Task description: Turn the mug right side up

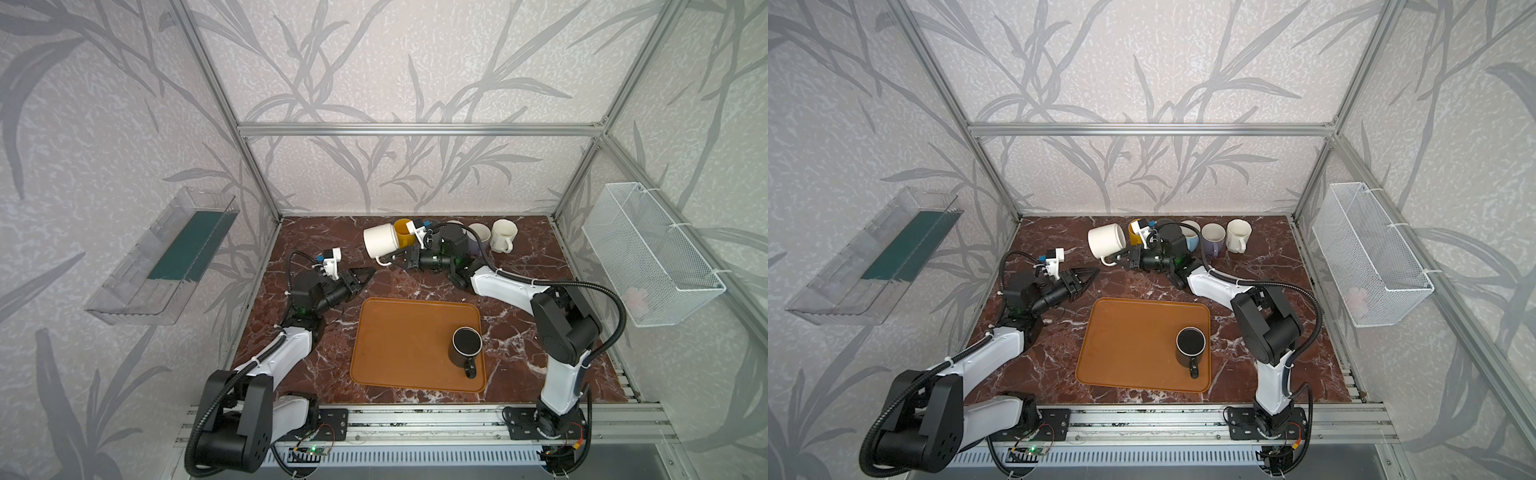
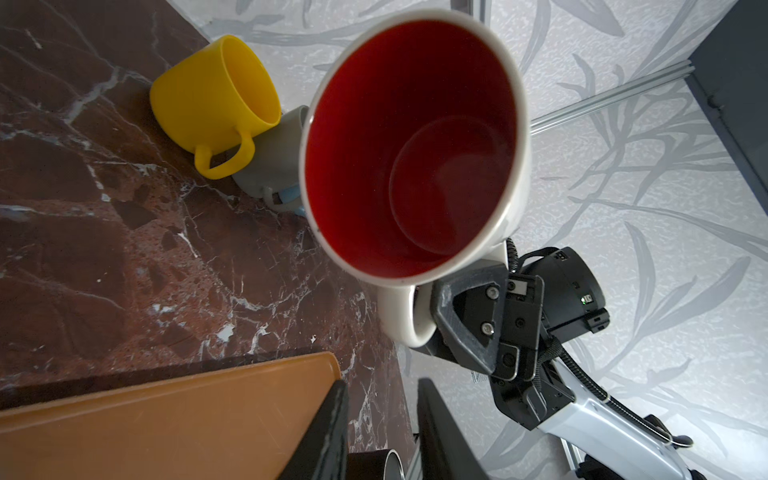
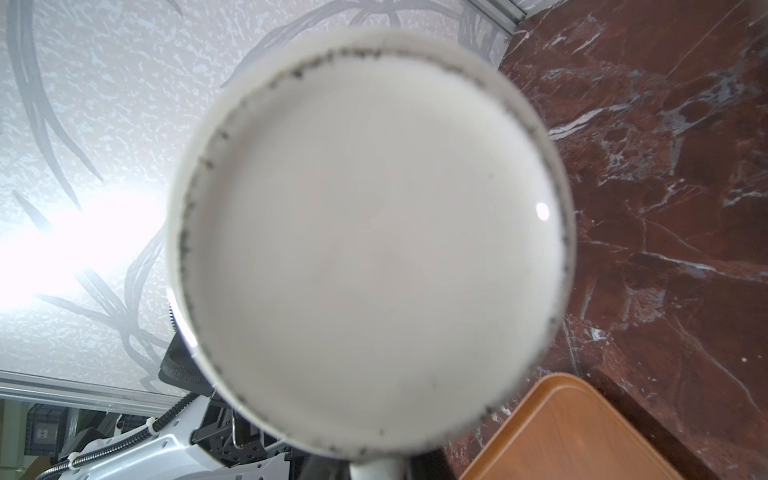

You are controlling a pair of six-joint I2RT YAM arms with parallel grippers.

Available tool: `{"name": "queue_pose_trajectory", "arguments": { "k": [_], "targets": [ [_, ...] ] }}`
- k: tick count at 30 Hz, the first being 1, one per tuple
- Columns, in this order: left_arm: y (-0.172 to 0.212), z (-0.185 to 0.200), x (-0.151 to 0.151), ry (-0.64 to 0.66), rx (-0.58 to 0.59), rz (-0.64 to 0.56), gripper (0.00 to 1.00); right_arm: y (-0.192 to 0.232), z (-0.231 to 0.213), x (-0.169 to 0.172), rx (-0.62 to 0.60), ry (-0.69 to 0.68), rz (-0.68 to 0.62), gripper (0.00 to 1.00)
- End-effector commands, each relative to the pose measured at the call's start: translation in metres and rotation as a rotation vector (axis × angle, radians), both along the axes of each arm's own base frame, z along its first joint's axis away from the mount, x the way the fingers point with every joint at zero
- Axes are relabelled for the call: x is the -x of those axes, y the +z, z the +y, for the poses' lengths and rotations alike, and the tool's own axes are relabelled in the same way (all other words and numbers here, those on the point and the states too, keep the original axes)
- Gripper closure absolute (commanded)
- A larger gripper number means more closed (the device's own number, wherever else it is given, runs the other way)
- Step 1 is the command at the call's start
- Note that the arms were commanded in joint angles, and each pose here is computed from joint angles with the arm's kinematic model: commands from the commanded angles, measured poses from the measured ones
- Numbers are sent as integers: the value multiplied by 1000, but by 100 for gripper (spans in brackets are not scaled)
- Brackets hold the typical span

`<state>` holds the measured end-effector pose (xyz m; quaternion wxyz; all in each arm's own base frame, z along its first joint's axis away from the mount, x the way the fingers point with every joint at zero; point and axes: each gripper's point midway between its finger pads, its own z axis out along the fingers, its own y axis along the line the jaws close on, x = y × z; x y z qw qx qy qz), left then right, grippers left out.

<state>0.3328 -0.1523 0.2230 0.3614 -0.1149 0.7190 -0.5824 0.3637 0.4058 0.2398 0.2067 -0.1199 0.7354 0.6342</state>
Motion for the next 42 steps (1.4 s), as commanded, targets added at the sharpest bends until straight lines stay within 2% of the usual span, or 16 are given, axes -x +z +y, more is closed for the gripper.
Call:
{"name": "queue_pose_trajectory", "arguments": {
  "k": [1, 17, 31, 35, 39, 42],
  "targets": [
    [28, -3, 4, -40, 45, -99, 69, 51, 11, 8, -116, 53, -152, 100],
    [55, 6, 9, -14, 99, -192, 70, 80, 30, 44, -206, 141, -202, 100],
    [75, 15, 7, -20, 234, -273, 76, 79, 41, 51, -337, 176, -154, 100],
    [69, 15, 2, -24, 247, -247, 81, 75, 44, 50, -356, 184, -131, 100],
    [65, 15, 0, -26, 234, -232, 100, 70, 44, 49, -346, 179, -126, 100],
    [61, 14, -1, -21, 209, -214, 100, 68, 45, 49, -329, 179, -124, 100]
  ]
}}
